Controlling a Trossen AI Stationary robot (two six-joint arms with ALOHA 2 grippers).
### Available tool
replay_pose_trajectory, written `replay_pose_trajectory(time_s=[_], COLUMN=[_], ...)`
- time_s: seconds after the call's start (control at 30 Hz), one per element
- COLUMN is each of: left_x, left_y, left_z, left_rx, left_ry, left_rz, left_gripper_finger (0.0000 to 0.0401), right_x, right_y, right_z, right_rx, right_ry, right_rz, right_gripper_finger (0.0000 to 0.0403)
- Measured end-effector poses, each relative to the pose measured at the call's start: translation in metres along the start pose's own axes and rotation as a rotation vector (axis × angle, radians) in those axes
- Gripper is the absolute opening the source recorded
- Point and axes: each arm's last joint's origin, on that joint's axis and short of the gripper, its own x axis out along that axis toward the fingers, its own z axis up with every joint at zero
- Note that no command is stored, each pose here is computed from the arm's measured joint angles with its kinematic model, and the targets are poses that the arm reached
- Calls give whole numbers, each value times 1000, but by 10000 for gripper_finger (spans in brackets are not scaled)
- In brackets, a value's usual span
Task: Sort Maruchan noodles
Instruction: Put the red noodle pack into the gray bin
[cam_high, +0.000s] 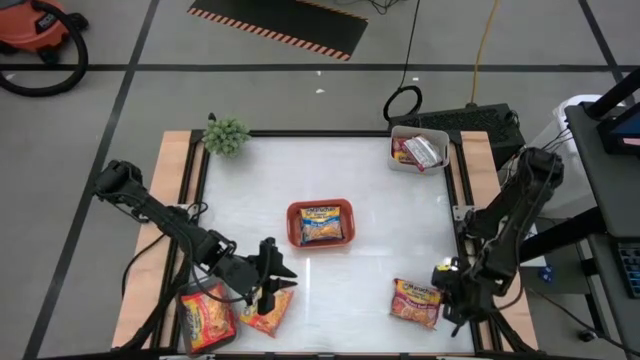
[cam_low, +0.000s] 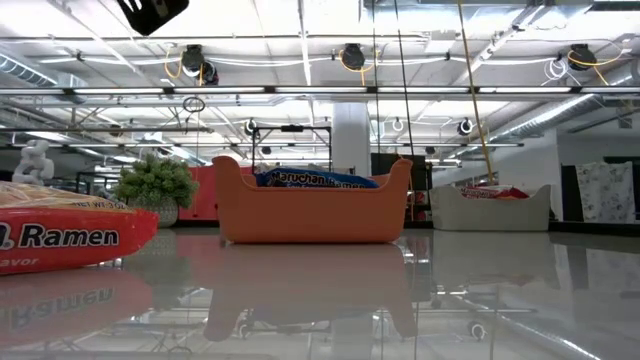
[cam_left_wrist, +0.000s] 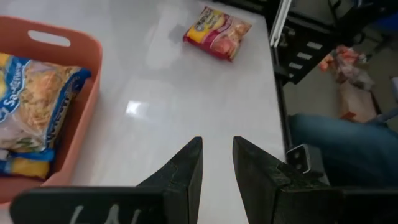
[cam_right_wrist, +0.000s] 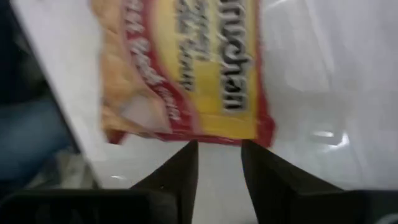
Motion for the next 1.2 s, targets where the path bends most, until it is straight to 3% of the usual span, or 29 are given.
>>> replay_pose_trajectory(time_s=[0.23, 0.43, 0.63, 0.97, 1.2], left_x=[-1, -1, 0, 5, 9], left_y=[-3, -3, -3, 10, 24], left_z=[1, 2, 4, 13, 22], left_rx=[41, 38, 100, 206, 292], left_ry=[-17, -26, -41, -61, -69], left_rz=[-16, -21, -26, 17, 66], left_gripper_finger=[92, 92, 92, 92, 92], right_x=[10, 33, 42, 43, 40], right_y=[-11, -17, -23, -19, -18], right_z=[-7, -9, -9, -8, -9], right_rx=[-150, -314, -360, -470, -514], right_ry=[8, 8, -24, -68, -44], right_rz=[-151, -105, -107, -69, -42], right_gripper_finger=[192, 224, 216, 135, 165])
